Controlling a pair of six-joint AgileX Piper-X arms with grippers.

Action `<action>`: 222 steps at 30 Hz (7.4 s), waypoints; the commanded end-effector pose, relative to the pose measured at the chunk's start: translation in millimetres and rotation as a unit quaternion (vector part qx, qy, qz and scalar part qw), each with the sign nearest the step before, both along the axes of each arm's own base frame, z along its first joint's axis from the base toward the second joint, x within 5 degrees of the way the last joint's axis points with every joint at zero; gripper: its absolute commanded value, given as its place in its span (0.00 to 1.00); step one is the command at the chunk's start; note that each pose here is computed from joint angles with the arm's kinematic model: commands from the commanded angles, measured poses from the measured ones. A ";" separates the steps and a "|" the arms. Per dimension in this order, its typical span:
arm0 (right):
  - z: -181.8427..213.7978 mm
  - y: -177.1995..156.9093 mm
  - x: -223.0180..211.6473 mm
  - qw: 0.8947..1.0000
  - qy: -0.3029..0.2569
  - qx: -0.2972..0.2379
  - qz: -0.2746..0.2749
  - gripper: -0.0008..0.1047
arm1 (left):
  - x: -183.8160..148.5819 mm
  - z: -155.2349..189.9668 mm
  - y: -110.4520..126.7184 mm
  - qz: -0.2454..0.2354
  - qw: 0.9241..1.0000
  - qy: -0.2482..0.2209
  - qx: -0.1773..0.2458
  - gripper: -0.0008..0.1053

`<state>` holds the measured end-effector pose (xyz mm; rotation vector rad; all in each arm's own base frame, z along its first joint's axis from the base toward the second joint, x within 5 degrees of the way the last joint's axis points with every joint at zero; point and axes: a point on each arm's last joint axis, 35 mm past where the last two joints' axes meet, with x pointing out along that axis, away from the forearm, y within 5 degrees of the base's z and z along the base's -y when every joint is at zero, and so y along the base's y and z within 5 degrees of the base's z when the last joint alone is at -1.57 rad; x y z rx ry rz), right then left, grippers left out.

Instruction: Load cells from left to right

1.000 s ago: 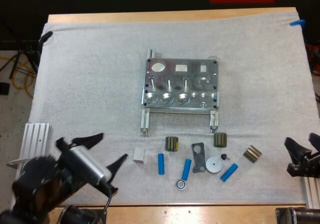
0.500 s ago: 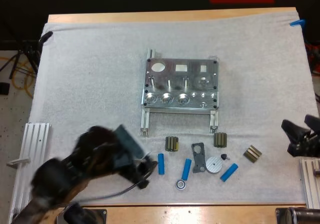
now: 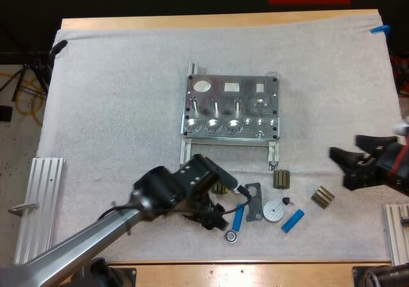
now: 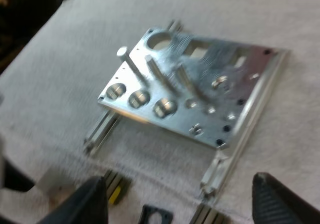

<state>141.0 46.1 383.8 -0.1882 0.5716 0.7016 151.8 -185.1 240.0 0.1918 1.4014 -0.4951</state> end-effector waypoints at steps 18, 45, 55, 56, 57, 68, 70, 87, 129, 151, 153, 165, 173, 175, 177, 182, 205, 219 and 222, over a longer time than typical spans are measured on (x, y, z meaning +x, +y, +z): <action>-15.4 29.8 19.8 0.997 0.024 -0.069 0.032 0.58 | 23.2 -86.5 -26.8 0.006 0.992 0.062 0.111 0.65; -10.6 27.9 26.3 0.995 -0.016 -0.093 -0.020 0.58 | 16.2 -65.4 -13.9 -0.111 0.982 0.029 0.152 0.01; -9.8 27.2 27.5 0.995 -0.015 -0.088 -0.044 0.58 | -11.7 27.9 21.2 -0.193 0.972 -0.118 0.062 0.01; -9.7 28.6 26.8 0.997 -0.009 -0.074 -0.028 0.58 | -16.7 37.6 26.0 -0.219 0.965 -0.134 0.044 0.01; -9.5 29.5 26.2 0.998 -0.004 -0.062 -0.019 0.58 | -19.4 42.1 28.2 -0.231 0.962 -0.140 0.032 0.01; -19.1 51.4 31.6 0.966 0.143 0.130 0.170 0.58 | -50.2 86.0 57.7 -0.332 0.912 -0.230 -0.069 0.01; -23.4 57.1 34.8 0.953 0.170 0.150 0.202 0.58 | -50.3 86.0 57.7 -0.332 0.912 -0.231 -0.069 0.01; -57.8 146.6 34.9 0.913 0.246 0.124 0.302 0.58 | -50.7 86.1 57.4 -0.335 0.911 -0.227 -0.075 0.01; -81.1 194.7 31.7 0.905 0.258 0.115 0.317 0.38 | -36.9 71.5 39.8 -0.338 0.918 -0.194 -0.068 0.01; -85.3 192.5 30.3 0.907 0.262 0.101 0.315 0.26 | -32.4 74.4 37.1 -0.319 0.918 -0.225 -0.063 0.01; -85.5 192.5 30.6 0.909 0.260 0.099 0.311 0.10 | -32.4 74.4 37.1 -0.319 0.919 -0.225 -0.063 0.01; -85.6 192.6 31.2 0.912 0.256 0.096 0.306 0.01 | -33.0 76.0 37.9 -0.320 0.917 -0.230 -0.064 0.40; -70.0 193.1 34.9 0.925 0.239 0.083 0.282 0.01 | -44.4 93.9 57.7 -0.260 0.922 -0.283 -0.054 0.84; -61.5 191.4 36.9 0.937 0.221 0.059 0.263 0.01 | -49.8 98.8 64.3 -0.244 0.924 -0.288 -0.064 0.84; -51.9 187.2 37.5 0.950 0.196 0.011 0.242 0.01 | -57.6 105.8 73.7 -0.217 0.927 -0.296 -0.084 0.84; -32.7 176.5 43.5 0.972 0.142 -0.080 0.168 0.01 | -69.9 118.6 88.4 -0.157 0.927 -0.312 -0.134 0.84; -71.8 218.4 170.0 0.918 0.172 -0.337 0.119 0.01 | -65.5 136.7 88.1 -0.062 0.906 -0.373 -0.191 0.84; -102.8 213.1 213.5 0.910 0.196 -0.357 0.077 0.01 | -65.0 136.2 87.4 -0.062 0.907 -0.372 -0.190 0.84; -104.7 214.2 213.5 0.912 0.206 -0.343 0.088 0.01 | -65.0 136.2 87.4 -0.062 0.907 -0.372 -0.190 0.84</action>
